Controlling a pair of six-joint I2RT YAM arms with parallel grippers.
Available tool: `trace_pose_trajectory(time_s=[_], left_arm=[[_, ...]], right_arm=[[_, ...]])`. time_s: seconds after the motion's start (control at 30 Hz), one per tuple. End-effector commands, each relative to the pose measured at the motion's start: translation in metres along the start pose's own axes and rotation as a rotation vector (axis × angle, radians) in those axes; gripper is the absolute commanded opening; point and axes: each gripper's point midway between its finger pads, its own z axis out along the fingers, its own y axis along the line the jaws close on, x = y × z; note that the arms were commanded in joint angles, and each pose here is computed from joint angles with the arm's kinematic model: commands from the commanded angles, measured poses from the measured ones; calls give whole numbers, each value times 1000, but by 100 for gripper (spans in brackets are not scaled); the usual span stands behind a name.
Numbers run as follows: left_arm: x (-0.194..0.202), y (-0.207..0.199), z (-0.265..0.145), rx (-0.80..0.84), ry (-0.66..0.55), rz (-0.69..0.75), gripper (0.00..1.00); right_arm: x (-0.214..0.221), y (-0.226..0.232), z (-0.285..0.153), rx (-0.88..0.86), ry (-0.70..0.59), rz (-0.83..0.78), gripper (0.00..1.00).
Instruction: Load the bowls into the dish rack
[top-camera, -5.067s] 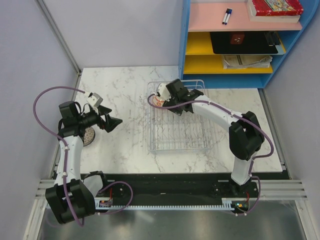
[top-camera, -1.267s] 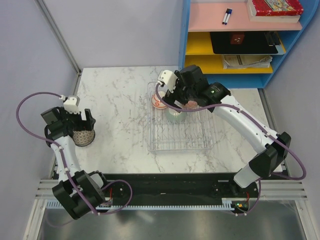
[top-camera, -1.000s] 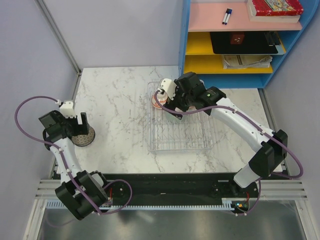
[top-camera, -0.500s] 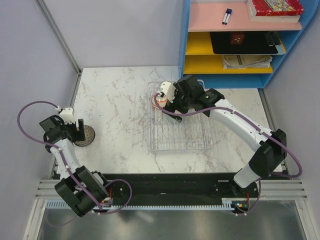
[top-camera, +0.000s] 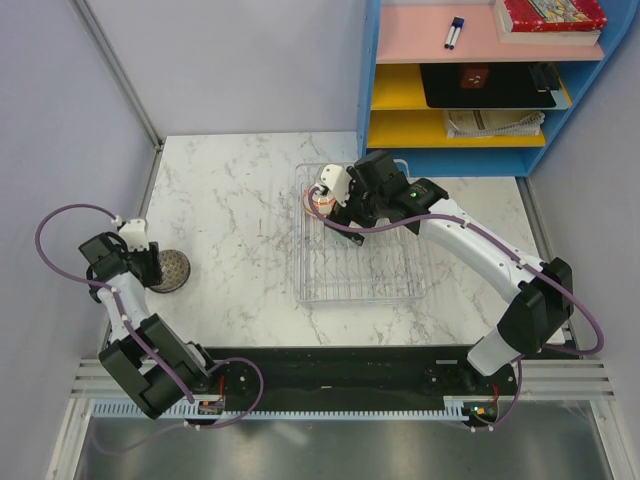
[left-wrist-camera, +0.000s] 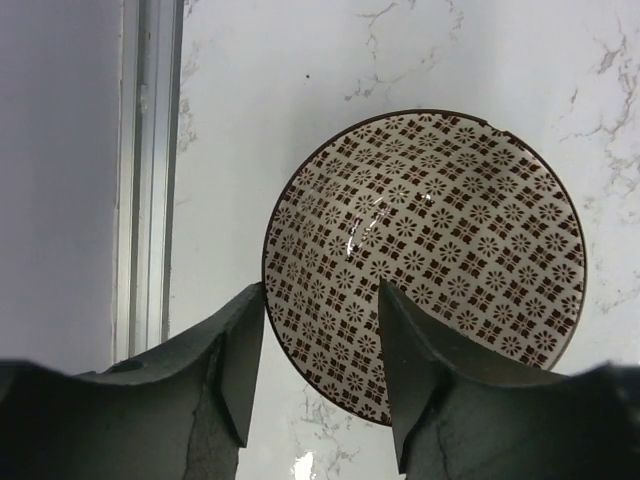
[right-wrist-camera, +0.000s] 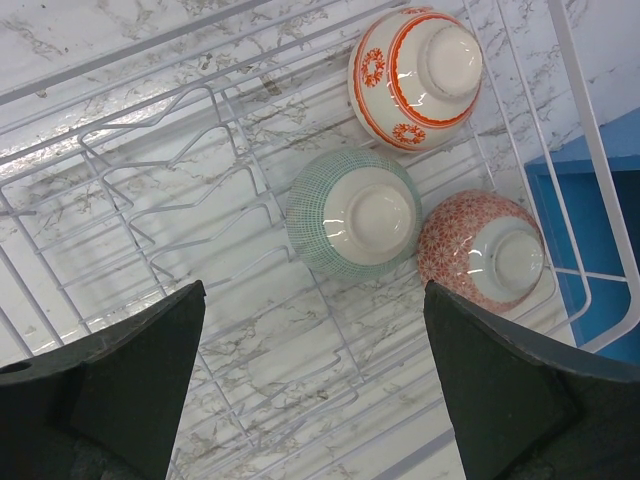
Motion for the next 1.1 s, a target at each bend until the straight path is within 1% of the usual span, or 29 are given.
trace_pose_trajectory(time_s=[0.0,0.1,0.17,0.2,0.33,0.4,0.47,0.53,0.6,0.77,0.9,1.07], left_arm=[[-7,5,4,3,-30,28,51],[-7,5,6,6,-29,29,41],[-7,5,7,7,-30,27,36],[-7,5,7,5,-29,26,31],[-7,1,10,29,-37,17,21],[-9,-1,10,41,-43,13,13],[-11,-5,12,69,-52,5,11],[-16,-7,12,86,-67,-1,4],[-20,-11,14,121,-81,-5,2],[-35,-23,16,211,-127,1,2],[-53,-30,13,266,-181,32,2],[-74,-52,12,344,-222,102,2]], right_arm=[[-13,1,-4,-5,-56,3,98],[-13,1,-5,-5,-58,4,98],[-15,0,-5,-2,-62,3,98],[-14,2,-5,-5,-59,4,98],[-15,1,-6,-5,-63,8,98],[-15,1,-6,-5,-64,9,98],[-16,0,-8,-1,-68,8,98],[-17,0,-7,-1,-68,8,98],[-17,0,-8,1,-68,8,98],[-18,-1,-8,6,-71,9,98],[-18,-1,-7,5,-70,9,98],[-20,-4,-8,15,-71,12,98]])
